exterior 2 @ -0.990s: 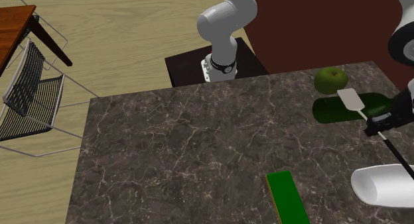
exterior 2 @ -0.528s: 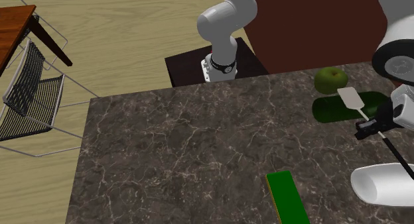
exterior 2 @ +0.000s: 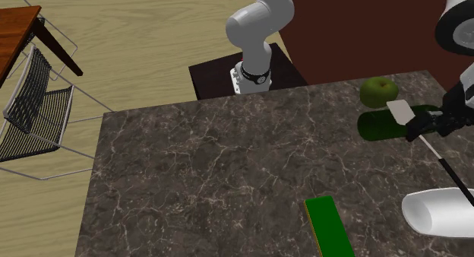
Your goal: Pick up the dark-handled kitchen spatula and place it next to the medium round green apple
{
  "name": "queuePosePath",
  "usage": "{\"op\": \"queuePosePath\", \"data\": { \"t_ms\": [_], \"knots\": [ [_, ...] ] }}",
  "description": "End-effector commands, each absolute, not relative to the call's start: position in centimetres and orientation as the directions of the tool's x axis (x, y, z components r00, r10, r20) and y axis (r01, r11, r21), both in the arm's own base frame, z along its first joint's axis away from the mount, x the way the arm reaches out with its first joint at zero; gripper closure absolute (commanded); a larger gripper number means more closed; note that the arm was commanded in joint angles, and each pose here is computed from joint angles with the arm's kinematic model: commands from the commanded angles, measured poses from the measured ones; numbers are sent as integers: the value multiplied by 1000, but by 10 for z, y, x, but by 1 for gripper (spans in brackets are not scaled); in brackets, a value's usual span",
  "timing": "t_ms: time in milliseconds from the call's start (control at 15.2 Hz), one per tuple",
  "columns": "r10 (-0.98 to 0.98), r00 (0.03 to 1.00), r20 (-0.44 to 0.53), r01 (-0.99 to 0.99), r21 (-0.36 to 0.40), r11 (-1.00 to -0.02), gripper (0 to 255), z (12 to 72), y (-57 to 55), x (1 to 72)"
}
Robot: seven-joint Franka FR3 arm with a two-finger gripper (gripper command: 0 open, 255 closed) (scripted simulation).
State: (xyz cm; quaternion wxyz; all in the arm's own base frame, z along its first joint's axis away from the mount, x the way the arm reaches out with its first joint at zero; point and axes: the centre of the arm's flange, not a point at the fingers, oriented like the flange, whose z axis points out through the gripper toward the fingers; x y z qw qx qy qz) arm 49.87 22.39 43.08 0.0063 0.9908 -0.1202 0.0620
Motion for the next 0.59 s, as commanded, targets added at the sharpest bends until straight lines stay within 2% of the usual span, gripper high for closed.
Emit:
{"op": "queuePosePath", "data": {
  "t_ms": [0,528],
  "knots": [
    [-241,959,147,-243,-3,-970,0,454,229,486],
    [-242,958,154,-244,-3,-970,0,425,229,487]
  ]
}}
